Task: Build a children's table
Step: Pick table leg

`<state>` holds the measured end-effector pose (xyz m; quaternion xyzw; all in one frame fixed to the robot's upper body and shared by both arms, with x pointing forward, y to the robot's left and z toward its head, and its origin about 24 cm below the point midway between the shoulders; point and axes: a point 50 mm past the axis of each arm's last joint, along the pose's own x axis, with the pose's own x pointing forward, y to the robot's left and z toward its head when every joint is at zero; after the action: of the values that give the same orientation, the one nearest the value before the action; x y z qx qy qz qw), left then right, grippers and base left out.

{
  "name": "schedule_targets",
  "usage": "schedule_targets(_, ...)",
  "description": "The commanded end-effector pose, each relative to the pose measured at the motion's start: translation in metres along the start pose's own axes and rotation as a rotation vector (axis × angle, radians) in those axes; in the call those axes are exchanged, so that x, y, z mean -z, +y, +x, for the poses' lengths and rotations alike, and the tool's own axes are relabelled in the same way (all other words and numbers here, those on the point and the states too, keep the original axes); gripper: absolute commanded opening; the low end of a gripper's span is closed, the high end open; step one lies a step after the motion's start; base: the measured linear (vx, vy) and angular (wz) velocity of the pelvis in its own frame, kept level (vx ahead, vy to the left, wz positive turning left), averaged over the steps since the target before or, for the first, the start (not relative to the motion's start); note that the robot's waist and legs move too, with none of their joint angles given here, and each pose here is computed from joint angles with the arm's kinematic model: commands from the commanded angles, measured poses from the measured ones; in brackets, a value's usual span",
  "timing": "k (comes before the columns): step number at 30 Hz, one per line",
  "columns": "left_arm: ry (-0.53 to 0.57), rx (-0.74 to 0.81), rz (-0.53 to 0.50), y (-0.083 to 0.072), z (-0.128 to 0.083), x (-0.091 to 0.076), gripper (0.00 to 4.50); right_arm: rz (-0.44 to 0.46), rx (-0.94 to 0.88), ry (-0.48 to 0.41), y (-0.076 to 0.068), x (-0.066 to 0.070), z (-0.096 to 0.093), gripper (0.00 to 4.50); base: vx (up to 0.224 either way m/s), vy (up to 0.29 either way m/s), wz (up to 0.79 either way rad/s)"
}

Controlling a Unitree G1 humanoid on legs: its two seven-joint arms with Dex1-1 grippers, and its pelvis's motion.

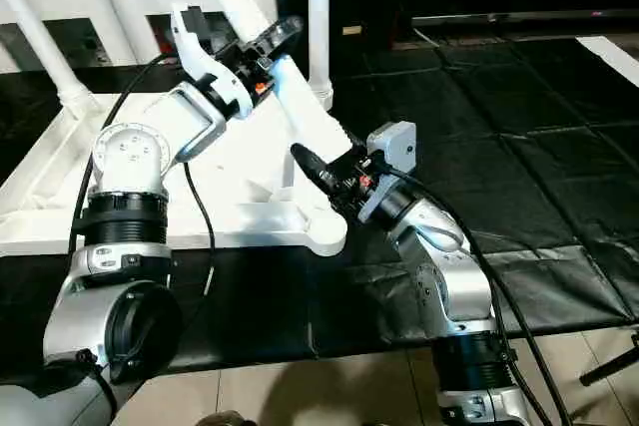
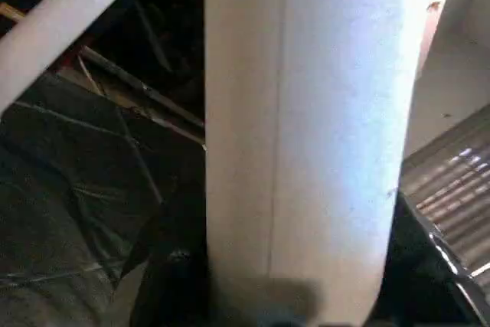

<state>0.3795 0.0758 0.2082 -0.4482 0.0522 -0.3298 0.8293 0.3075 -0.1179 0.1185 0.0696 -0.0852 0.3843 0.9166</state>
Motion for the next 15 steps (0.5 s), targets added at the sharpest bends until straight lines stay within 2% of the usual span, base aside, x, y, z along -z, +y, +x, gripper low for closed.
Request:
schedule_targets(1,-0.022,0.005,0.04,-0.0078,0.0029,-0.01,1.95,-0.016,-0.009,0.027,0.0009,0.0039,0.0017,2.79,0.0,0.0,0.0)
schedule_targets(5,-0.015,-0.013,0.106,-0.0064,0.0032,-0.0116,1.91,-0.021,0.008,0.05,0.0001,0.0073,0.0022,2.79,0.0,0.0,0.0)
schedule_targets(6,-0.015,-0.013,0.106,-0.0064,0.0032,-0.0116,1.9,-0.021,0.008,0.05,0.0001,0.0073,0.0022,3.14,0.0,0.0,0.0)
schedule_targets(8,-0.017,-0.013,0.119,-0.0065,0.0034,-0.0124,1.9,0.007,0.005,0.062,-0.0006,0.0092,0.0014,3.48,0.0,0.0,0.0)
schedule_targets(9,-0.01,-0.011,0.168,-0.0072,0.0032,-0.0136,1.9,0.064,-0.029,0.089,0.0017,0.0118,-0.0012,3.48,0.0,0.0,0.0)
schedule_targets(11,-0.007,-0.01,0.186,-0.0076,0.0032,-0.014,1.9,0.069,-0.035,0.101,0.0021,0.0126,-0.002,3.56,0.0,0.0,0.0)
schedule_targets(12,-0.004,-0.005,0.214,-0.008,0.0032,-0.0147,1.9,0.091,-0.056,0.1,0.0033,0.0119,-0.0034,3.81,0.0,0.0,0.0)
schedule_targets(15,0.007,0.001,0.27,-0.0081,0.0026,-0.016,1.9,0.134,-0.087,0.103,0.0048,0.0108,-0.0062,3.93,0.0,0.0,0.0)
